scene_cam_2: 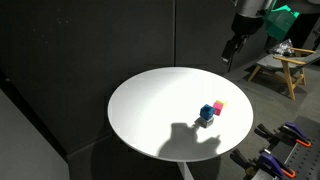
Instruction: Light the blue dice and put it between the pink and yellow dice
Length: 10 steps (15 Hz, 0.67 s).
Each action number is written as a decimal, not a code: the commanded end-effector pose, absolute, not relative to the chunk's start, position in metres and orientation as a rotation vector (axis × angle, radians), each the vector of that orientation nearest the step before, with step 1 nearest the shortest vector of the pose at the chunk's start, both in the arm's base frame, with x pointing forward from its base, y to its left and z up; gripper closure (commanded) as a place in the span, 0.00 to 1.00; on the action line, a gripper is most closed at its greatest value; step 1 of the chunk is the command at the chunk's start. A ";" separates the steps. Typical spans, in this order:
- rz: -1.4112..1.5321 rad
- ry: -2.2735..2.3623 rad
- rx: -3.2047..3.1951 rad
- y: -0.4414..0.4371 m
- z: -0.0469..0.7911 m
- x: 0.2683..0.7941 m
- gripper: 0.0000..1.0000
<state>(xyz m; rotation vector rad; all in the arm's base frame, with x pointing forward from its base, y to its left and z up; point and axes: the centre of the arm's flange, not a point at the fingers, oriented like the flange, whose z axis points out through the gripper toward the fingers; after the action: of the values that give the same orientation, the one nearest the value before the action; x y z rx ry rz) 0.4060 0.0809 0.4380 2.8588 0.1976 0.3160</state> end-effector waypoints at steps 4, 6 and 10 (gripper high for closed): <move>0.316 0.198 2.859 0.081 0.438 0.406 0.00; 0.316 0.198 2.859 0.081 0.438 0.406 0.00; 0.316 0.198 2.865 0.079 0.436 0.409 0.00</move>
<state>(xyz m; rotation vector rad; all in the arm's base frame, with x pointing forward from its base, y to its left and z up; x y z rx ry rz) 0.4060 0.0809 0.4378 2.8597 0.1981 0.3152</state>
